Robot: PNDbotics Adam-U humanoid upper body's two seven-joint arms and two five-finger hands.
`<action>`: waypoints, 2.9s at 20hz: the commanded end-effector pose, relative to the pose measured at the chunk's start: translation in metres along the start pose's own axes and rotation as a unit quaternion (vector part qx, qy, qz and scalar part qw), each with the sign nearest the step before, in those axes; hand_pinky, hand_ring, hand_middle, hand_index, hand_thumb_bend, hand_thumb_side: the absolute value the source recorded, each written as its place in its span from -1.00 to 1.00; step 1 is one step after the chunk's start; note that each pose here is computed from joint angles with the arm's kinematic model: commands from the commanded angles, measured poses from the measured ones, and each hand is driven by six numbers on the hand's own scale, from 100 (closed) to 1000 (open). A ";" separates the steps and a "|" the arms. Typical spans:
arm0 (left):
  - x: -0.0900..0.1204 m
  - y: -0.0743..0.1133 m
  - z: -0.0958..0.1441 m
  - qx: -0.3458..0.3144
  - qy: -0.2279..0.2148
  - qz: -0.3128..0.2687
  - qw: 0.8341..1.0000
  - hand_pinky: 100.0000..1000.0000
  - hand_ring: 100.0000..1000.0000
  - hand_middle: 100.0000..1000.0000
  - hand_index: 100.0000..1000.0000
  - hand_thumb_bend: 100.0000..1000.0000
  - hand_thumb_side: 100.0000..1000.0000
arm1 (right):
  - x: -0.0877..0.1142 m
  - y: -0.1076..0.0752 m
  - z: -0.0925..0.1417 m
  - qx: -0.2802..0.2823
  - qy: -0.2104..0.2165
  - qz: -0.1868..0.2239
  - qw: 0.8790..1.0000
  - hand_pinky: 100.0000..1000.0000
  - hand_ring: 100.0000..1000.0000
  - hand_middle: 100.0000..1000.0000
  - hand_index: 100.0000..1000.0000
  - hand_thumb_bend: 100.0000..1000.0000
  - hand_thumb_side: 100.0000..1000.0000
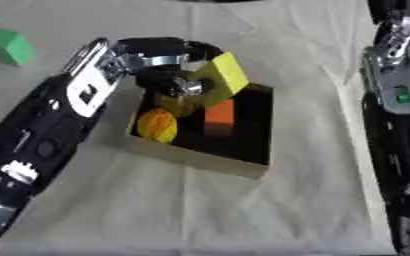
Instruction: Pick up objects on the table and place them in the box.
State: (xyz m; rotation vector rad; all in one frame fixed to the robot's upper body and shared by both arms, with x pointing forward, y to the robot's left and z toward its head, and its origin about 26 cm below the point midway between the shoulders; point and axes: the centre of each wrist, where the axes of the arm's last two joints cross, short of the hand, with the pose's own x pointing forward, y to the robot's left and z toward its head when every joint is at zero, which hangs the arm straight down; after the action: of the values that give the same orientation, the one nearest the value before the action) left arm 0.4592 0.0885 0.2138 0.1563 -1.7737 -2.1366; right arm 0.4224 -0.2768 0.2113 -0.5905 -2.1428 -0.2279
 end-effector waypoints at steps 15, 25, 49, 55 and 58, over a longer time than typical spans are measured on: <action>0.003 0.014 -0.001 -0.134 -0.102 -0.108 0.980 1.00 1.00 1.00 1.00 -0.57 1.00 | 0.012 -0.003 -0.004 -0.016 -0.015 -0.013 1.000 0.30 0.27 0.13 0.59 -1.00 0.02; 0.002 0.011 -0.003 -0.143 -0.087 -0.099 0.981 1.00 1.00 1.00 1.00 -0.29 1.00 | 0.012 -0.003 -0.004 -0.025 -0.012 -0.018 0.999 0.29 0.26 0.11 0.58 -1.00 0.04; 0.030 0.050 0.008 -0.078 -0.132 -0.121 0.981 1.00 1.00 1.00 1.00 -1.00 0.06 | 0.012 -0.003 0.000 -0.039 -0.003 -0.024 0.999 0.27 0.22 0.07 0.56 -1.00 0.06; 0.026 0.086 0.069 -0.005 -0.072 -0.080 0.994 1.00 1.00 1.00 1.00 -1.00 -0.36 | 0.011 -0.008 -0.001 -0.044 -0.004 -0.018 0.999 0.27 0.22 0.07 0.56 -1.00 0.06; 0.016 0.096 0.106 0.028 -0.026 -0.061 0.997 1.00 1.00 0.86 0.88 -1.00 -0.44 | 0.010 -0.012 -0.003 -0.048 -0.004 -0.014 0.999 0.27 0.22 0.07 0.56 -1.00 0.05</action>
State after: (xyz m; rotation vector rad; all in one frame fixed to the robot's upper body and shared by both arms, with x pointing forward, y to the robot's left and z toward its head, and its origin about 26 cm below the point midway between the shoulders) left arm 0.4351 0.1484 0.3083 0.1821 -1.9442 -1.9786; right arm 0.4163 -0.2764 0.2070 -0.5926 -2.1194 -0.3356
